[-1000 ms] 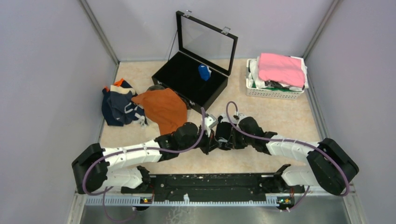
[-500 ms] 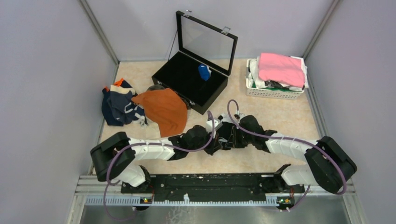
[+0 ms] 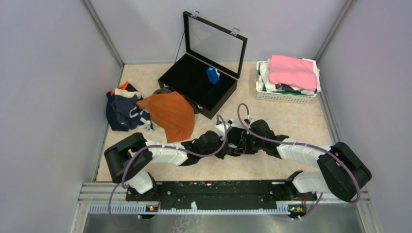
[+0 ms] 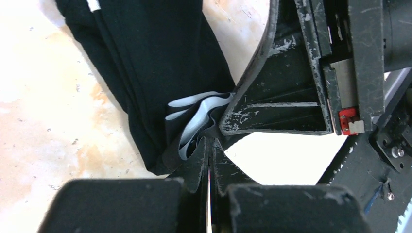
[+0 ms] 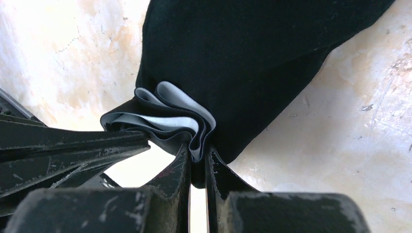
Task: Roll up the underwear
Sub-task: Roll the underwear to the center of the board.
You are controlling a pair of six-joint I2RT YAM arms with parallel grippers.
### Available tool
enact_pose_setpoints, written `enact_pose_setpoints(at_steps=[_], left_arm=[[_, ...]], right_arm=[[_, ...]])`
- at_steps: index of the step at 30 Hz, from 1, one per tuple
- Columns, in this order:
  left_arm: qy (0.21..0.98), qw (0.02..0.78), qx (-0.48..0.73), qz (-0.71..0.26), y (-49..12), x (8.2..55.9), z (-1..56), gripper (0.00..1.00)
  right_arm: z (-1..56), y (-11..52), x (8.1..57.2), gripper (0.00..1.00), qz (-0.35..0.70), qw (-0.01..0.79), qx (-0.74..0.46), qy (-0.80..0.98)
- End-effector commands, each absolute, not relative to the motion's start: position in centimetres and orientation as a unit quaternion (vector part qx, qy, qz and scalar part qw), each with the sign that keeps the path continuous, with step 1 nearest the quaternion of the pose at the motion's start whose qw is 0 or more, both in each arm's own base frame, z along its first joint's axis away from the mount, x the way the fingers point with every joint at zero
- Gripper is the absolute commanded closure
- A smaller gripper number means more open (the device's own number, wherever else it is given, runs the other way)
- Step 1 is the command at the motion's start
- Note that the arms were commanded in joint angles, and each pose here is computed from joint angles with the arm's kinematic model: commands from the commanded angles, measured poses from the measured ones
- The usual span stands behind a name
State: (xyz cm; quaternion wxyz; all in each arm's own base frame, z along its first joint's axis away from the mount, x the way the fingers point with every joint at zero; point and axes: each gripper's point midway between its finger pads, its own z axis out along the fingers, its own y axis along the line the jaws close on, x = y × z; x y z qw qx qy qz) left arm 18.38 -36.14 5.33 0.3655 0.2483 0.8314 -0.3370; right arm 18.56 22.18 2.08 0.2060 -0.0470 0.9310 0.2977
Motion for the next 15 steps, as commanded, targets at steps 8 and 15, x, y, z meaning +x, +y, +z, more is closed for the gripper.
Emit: enact_pose_setpoints(at_steps=[8, 15], left_arm=[[0.834, 0.409, 0.201, -0.310, -35.4, 22.1, 5.6, 1.00], [0.848, 0.385, 0.206, -0.299, -34.6, 21.4, 3.3, 1.00]], right_arm=[[1.4, 20.7, 17.8, 0.88, 0.272, 0.187, -0.038, 0.943], [2.2, 20.8, 17.9, 0.80, 0.280, 0.199, -0.035, 0.939]])
